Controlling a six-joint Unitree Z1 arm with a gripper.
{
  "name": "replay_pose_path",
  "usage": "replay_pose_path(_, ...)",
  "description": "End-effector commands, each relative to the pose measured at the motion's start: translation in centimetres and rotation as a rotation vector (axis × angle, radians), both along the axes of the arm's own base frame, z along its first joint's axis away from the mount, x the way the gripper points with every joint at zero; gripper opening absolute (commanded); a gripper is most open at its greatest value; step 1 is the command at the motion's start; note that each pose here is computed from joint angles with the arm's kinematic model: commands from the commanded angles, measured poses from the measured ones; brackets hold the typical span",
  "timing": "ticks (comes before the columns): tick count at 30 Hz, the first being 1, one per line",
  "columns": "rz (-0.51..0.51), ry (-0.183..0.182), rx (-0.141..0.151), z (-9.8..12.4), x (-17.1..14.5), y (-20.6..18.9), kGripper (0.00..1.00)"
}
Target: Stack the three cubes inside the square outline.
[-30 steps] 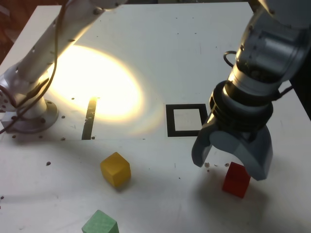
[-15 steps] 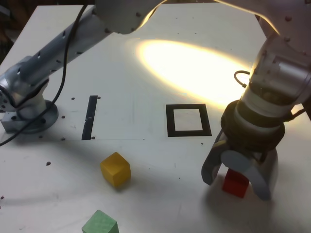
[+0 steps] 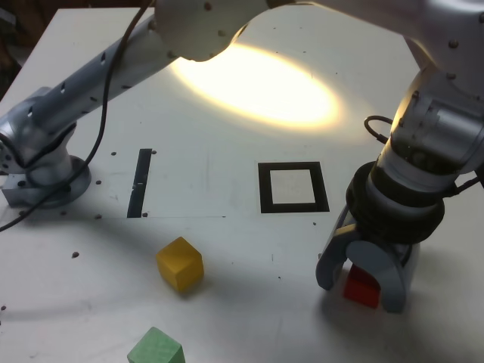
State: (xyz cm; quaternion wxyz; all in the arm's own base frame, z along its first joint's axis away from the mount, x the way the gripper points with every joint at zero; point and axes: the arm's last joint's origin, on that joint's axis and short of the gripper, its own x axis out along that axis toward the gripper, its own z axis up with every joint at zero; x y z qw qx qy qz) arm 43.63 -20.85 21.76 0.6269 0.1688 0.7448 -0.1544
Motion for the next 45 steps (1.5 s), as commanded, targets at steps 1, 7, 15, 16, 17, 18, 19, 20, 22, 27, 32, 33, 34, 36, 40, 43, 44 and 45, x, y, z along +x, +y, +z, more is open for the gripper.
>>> replay_pose_path(1, -0.001, 0.007, 0.004, -0.2, 0.0, -0.1, 0.32)
replay_pose_path(7, -0.001, 0.013, 0.003, -0.4, 0.0, -0.2, 0.32)
replay_pose_path(15, -0.001, 0.013, 0.007, 0.3, -0.5, 0.1, 0.32)
replay_pose_path(16, -0.002, 0.011, 0.010, 0.7, -0.7, 0.2, 0.32)
replay_pose_path(17, -0.001, 0.009, 0.013, 1.1, -1.0, 0.4, 0.32)
replay_pose_path(18, 0.000, 0.007, 0.017, 1.6, -1.3, 0.6, 0.32)
replay_pose_path(19, 0.003, 0.004, 0.021, 2.0, -1.6, 0.9, 0.32)
replay_pose_path(20, 0.007, 0.002, 0.025, 2.5, -1.9, 1.2, 0.32)
replay_pose_path(22, 0.021, -0.002, 0.032, 3.3, -2.3, 2.0, 0.32)
replay_pose_path(27, 0.074, -0.003, 0.038, 4.7, -3.1, 4.6, 0.32)
replay_pose_path(32, 0.137, 0.000, 0.034, 5.6, -4.0, 7.6, 0.32)
replay_pose_path(33, 0.151, 0.001, 0.031, 5.7, -4.1, 8.2, 0.32)
replay_pose_path(34, 0.169, 0.002, 0.025, 5.7, -4.3, 9.0, 0.32)
replay_pose_path(36, 0.196, 0.003, 0.015, 5.6, -4.6, 10.1, 0.32)
replay_pose_path(40, 0.249, -0.003, -0.006, 5.4, -5.3, 12.3, 0.32)
replay_pose_path(43, 0.284, -0.006, -0.023, 5.2, -6.0, 13.8, 0.32)
replay_pose_path(44, 0.294, -0.004, -0.029, 5.1, -6.2, 14.3, 0.32)
replay_pose_path(45, 0.302, -0.002, -0.035, 5.0, -6.4, 14.7, 0.32)
